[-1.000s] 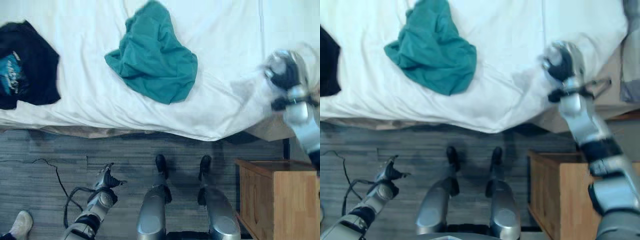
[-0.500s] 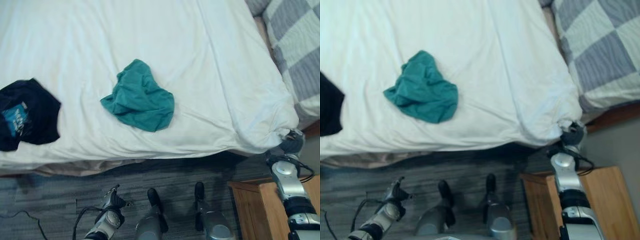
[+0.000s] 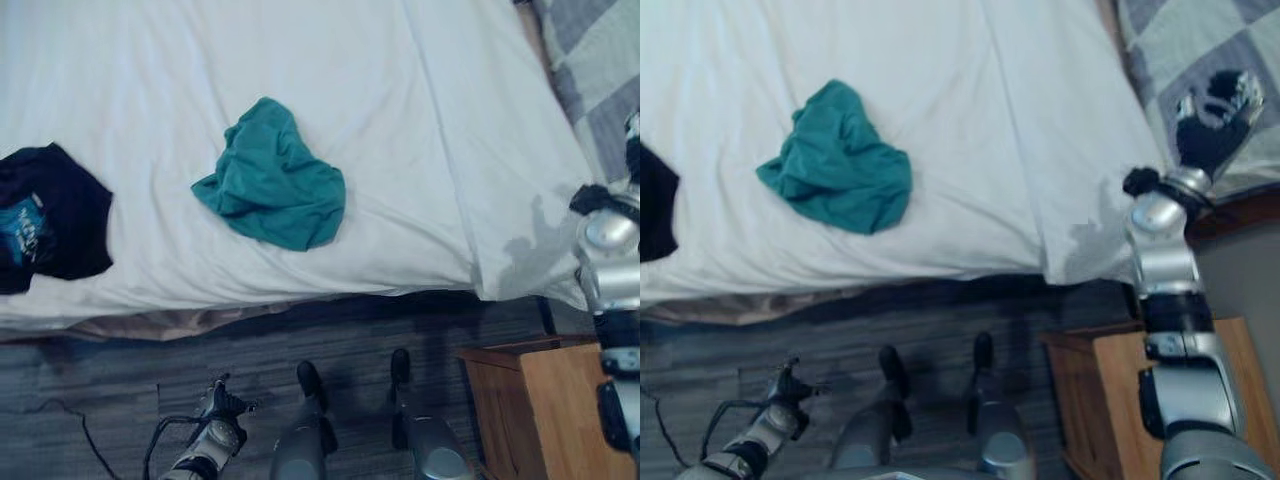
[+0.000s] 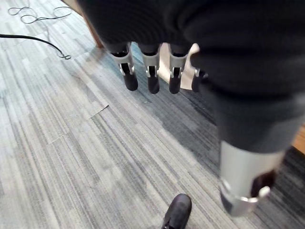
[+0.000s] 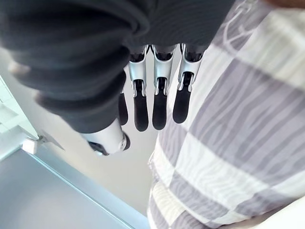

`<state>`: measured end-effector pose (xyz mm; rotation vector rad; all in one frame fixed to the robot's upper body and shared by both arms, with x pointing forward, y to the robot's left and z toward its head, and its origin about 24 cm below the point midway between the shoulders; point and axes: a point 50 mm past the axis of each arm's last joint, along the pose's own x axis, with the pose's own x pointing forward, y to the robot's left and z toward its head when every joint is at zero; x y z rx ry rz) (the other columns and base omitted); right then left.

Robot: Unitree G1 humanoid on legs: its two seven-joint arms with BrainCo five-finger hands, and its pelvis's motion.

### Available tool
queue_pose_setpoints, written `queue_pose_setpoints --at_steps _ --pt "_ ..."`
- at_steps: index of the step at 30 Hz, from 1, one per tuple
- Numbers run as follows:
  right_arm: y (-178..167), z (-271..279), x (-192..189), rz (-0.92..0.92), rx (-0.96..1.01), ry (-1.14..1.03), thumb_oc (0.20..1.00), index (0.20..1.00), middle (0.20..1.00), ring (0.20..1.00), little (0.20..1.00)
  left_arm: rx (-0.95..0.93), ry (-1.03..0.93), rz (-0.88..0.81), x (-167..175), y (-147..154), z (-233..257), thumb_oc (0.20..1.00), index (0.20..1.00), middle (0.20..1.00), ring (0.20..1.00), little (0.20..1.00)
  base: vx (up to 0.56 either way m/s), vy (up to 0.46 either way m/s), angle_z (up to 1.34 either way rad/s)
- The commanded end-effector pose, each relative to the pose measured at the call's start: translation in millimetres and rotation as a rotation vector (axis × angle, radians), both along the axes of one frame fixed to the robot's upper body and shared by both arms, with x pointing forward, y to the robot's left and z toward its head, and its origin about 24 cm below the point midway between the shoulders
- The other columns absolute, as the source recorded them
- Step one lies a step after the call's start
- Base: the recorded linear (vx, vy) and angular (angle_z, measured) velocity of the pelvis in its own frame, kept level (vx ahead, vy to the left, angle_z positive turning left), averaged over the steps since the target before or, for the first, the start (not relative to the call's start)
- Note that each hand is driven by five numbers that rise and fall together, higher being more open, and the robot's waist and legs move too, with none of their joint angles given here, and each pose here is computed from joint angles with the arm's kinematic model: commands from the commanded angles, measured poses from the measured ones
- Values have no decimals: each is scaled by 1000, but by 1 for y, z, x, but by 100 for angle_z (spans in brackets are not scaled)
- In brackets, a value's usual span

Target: Tidy up the quilt and then pick up the clothes from the bed and put them into the laundry hamper.

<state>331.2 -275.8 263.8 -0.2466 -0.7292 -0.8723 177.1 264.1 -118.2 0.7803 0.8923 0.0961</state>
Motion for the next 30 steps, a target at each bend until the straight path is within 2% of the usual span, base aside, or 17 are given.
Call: queue_pose_setpoints --at_steps 1,6,9,13,14,15,17,18,19,22,23,24,25,28,30 --pt "-6 40 1 -79 -97 -47 200 200 200 200 200 48 -91 39 25 14 18 1000 1000 1000 1000 1000 -53 -38 2" --pt "-22 27 7 -140 -61 42 200 200 200 200 200 25 -163 54 36 9 24 1000 1000 1000 1000 1000 -76 -2 3" --pt "-47 -43 5 -169 109 211 200 200 200 200 200 -9 -214 85 45 6 30 1000 1000 1000 1000 1000 -56 34 -6" --pt "-51 -146 -20 -160 251 455 200 200 200 200 200 -14 -216 96 49 2 30 1000 1000 1000 1000 1000 -3 19 -9" --pt "-51 -146 -20 -161 251 455 200 200 200 200 200 -14 -216 96 49 2 30 1000 1000 1000 1000 1000 30 23 5" --pt "-49 -198 -42 -150 293 620 200 200 200 200 200 -20 -201 107 48 0 28 1000 1000 1000 1000 1000 49 29 4" --pt "-50 -245 -71 -158 329 788 200 200 200 200 200 -17 -186 118 44 2 26 1000 1000 1000 1000 1000 61 44 4" --pt "-50 -245 -72 -158 330 790 200 200 200 200 200 -16 -184 118 44 2 25 1000 1000 1000 1000 1000 98 54 0" --pt "-45 -283 -103 -160 340 955 200 200 200 200 200 -12 -170 125 38 4 23 1000 1000 1000 1000 1000 101 73 -3" --pt "-29 -338 -151 -140 363 1247 200 200 200 200 200 -10 -145 124 28 3 17 1000 1000 1000 1000 1000 99 113 4" --pt "-29 -338 -151 -140 363 1247 398 398 398 398 398 -10 -144 124 28 3 17 1000 1000 1000 1000 1000 53 133 5" --pt "-12 -365 -172 -92 378 1409 686 686 686 686 686 -16 -129 119 23 0 13 1000 1000 1000 1000 1000 23 158 -5" --pt "1 -374 -178 -34 357 1482 1000 1000 1000 1000 1000 -16 -115 114 19 -1 10 1000 1000 1000 1000 1000 49 199 -3" --pt "30 -393 -185 136 256 1669 1000 1000 1000 1000 1000 -23 -62 105 5 -4 1 1000 1000 1000 1000 1000 0 148 1" --pt "36 -394 -180 178 212 1687 1000 1000 1000 1000 1000 -19 -54 105 3 -4 0 1000 1000 1000 1000 1000 -53 94 1"
